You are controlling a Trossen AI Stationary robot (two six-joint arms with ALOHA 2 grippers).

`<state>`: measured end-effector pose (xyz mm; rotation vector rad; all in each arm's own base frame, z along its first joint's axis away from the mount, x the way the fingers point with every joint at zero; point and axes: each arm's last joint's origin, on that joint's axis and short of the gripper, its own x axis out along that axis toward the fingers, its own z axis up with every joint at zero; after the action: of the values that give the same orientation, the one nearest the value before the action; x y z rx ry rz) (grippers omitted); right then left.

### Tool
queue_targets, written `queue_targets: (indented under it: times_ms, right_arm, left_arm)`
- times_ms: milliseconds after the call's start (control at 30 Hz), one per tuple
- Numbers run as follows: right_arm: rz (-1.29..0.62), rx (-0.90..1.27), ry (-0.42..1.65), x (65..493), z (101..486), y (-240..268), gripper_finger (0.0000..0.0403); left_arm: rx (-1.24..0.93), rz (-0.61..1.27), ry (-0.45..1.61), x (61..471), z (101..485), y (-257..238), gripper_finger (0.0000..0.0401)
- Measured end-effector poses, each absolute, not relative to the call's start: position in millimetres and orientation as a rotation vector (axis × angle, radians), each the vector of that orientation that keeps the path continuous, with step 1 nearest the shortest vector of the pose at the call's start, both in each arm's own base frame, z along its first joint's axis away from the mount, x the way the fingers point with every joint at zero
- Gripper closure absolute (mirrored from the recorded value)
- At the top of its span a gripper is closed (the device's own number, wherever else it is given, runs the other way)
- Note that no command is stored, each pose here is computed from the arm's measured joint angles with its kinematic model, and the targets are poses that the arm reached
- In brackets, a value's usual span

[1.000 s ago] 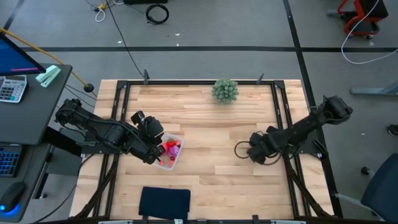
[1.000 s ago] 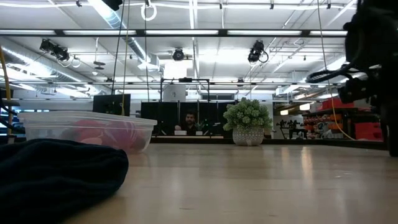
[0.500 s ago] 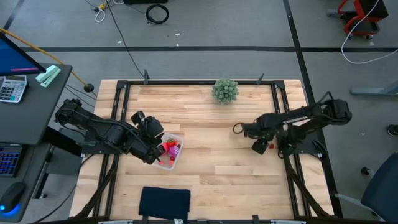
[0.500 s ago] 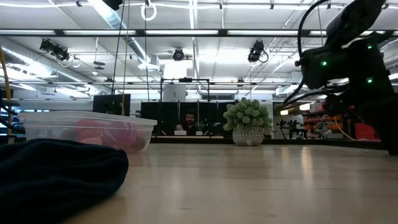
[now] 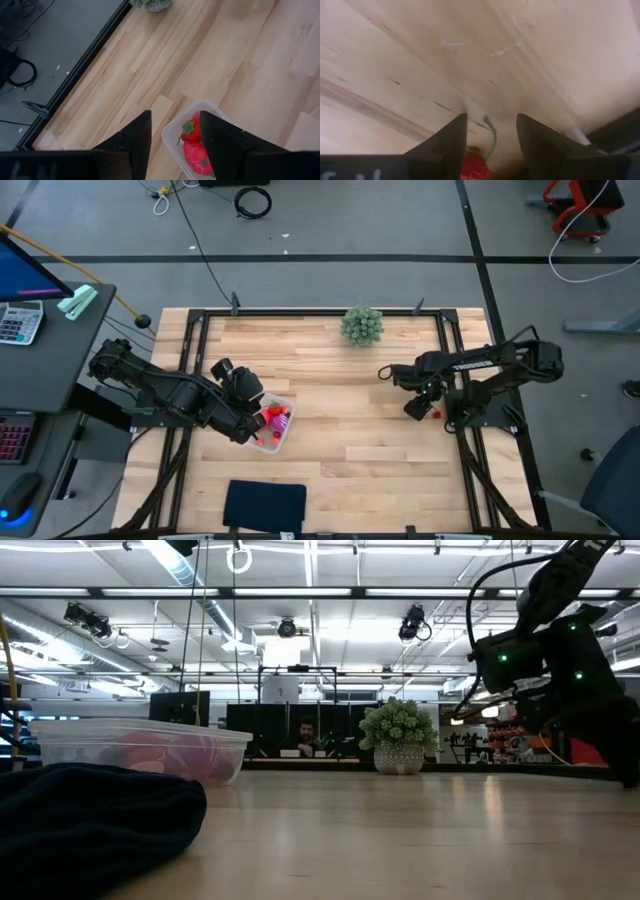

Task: Pick and placing Produce into tupperware
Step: Put the red cherry into the transparent bin

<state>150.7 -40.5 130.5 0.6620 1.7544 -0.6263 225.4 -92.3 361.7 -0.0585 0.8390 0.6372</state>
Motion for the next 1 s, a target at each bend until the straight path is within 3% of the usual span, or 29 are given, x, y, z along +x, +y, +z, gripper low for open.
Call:
queue_targets:
  times_ms: [700,1000]
  right_arm:
    - [-0.687,0.835,1.674,143,119,-42,0.0239]
    - [-0.686,0.843,1.663,146,121,-43,0.0304]
  left_arm:
    - [-0.006,0.67,0.904,225,332,-92,0.0229]
    - [-0.021,0.683,0.903,225,329,-93,0.0229]
